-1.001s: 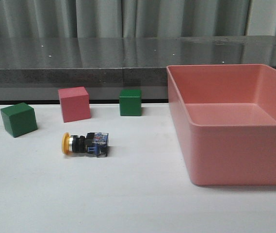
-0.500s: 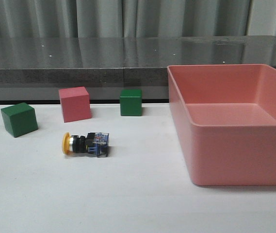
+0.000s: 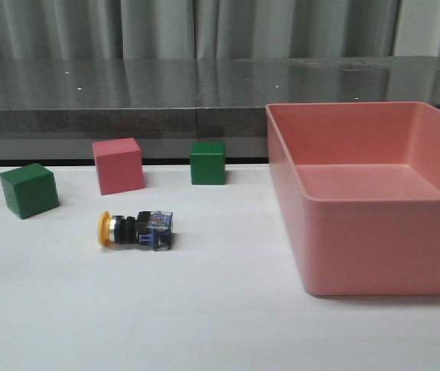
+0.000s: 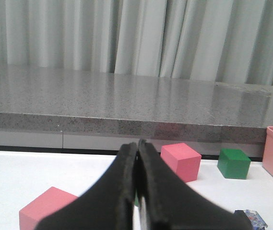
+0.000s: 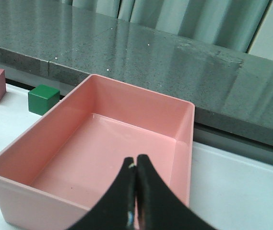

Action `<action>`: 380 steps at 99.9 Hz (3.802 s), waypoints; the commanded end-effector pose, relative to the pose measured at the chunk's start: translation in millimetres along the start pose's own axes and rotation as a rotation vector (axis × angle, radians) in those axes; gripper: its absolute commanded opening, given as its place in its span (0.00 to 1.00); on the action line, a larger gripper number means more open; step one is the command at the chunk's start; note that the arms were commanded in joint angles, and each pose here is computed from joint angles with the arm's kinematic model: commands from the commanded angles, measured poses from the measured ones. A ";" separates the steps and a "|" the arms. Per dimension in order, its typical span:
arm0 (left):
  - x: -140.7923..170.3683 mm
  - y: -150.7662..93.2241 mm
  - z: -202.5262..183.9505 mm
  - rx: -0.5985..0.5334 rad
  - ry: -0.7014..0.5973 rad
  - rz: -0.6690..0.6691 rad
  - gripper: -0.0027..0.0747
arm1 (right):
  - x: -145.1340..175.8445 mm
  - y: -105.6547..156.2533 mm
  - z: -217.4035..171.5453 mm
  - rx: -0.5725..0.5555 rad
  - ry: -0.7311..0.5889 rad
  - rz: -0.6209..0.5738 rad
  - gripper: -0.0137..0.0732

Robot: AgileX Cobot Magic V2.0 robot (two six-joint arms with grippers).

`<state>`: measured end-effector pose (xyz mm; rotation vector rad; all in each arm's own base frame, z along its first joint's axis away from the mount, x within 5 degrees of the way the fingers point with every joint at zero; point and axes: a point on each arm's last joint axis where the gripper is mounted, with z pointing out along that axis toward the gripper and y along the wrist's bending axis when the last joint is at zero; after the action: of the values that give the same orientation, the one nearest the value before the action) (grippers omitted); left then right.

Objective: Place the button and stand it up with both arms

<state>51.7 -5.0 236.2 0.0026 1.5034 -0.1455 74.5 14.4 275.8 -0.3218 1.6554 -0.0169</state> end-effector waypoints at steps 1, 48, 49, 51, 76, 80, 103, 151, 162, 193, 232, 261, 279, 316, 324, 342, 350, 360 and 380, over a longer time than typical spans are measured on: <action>-37.5 -2.8 3.0 -0.015 -0.004 -0.030 0.01 | -14.2 -4.9 -1.4 0.039 -0.081 0.009 0.09; -96.7 -21.1 128.7 0.155 0.736 0.155 0.01 | -14.2 -4.9 -1.4 0.039 -0.081 0.009 0.09; -94.0 -22.0 133.2 0.166 0.758 0.158 0.01 | -14.2 -4.9 -1.4 0.039 -0.081 0.009 0.09; -94.1 -23.9 137.8 0.190 0.774 0.173 0.01 | -14.2 -4.9 -1.4 0.039 -0.081 0.009 0.09; -64.3 -50.2 205.4 0.594 0.793 0.317 0.01 | -14.2 -4.9 -1.4 0.039 -0.081 0.009 0.09; -58.1 -53.8 212.2 0.665 0.766 0.350 0.01 | -14.2 -4.9 -1.4 0.039 -0.081 0.009 0.09; -33.4 -72.2 233.2 0.991 0.573 0.440 0.05 | -14.2 -4.9 -1.4 0.039 -0.081 0.009 0.09; -23.8 -70.5 247.6 0.975 0.480 0.532 0.56 | -14.3 -4.9 -1.5 0.040 -0.082 0.009 0.09; -26.4 -71.8 249.9 0.969 0.434 0.527 0.57 | -14.3 -4.9 -1.5 0.040 -0.082 0.009 0.09; 7.1 -75.6 260.4 1.146 0.351 0.651 0.57 | -14.3 -4.9 -1.5 0.040 -0.082 0.009 0.09; 71.9 -76.2 284.5 1.185 0.356 0.481 0.77 | -14.2 -4.9 -1.4 0.039 -0.081 0.009 0.09; 103.9 -72.2 290.0 1.191 0.379 0.521 0.82 | -13.6 -4.6 -1.4 0.036 -0.075 0.009 0.09; 118.6 -63.2 292.8 1.166 0.423 0.526 0.82 | -12.9 -4.5 -1.2 0.036 -0.073 0.010 0.09; 134.7 -57.2 293.2 1.185 0.421 0.528 0.80 | -11.0 -4.1 -0.7 0.035 -0.067 0.010 0.09; 133.7 -58.1 292.7 1.197 0.402 0.529 0.74 | -11.0 -4.1 -0.7 0.035 -0.067 0.010 0.09; 133.6 -58.2 292.6 1.200 0.397 0.534 0.58 | -11.0 -4.1 -0.7 0.035 -0.067 0.010 0.09; 133.6 -58.2 292.6 1.200 0.396 0.535 0.53 | -11.0 -4.1 -0.7 0.035 -0.067 0.010 0.09; 133.5 -58.3 292.5 1.201 0.395 0.534 0.44 | -11.0 -4.1 -0.7 0.035 -0.067 0.010 0.09; 130.3 -58.2 291.9 1.208 0.387 0.503 0.15 | -11.3 -4.2 -0.7 0.036 -0.070 0.010 0.09</action>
<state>340.6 -99.3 106.4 1.4950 1.6238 -0.6020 74.6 14.7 273.3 -0.3262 1.6695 -0.0145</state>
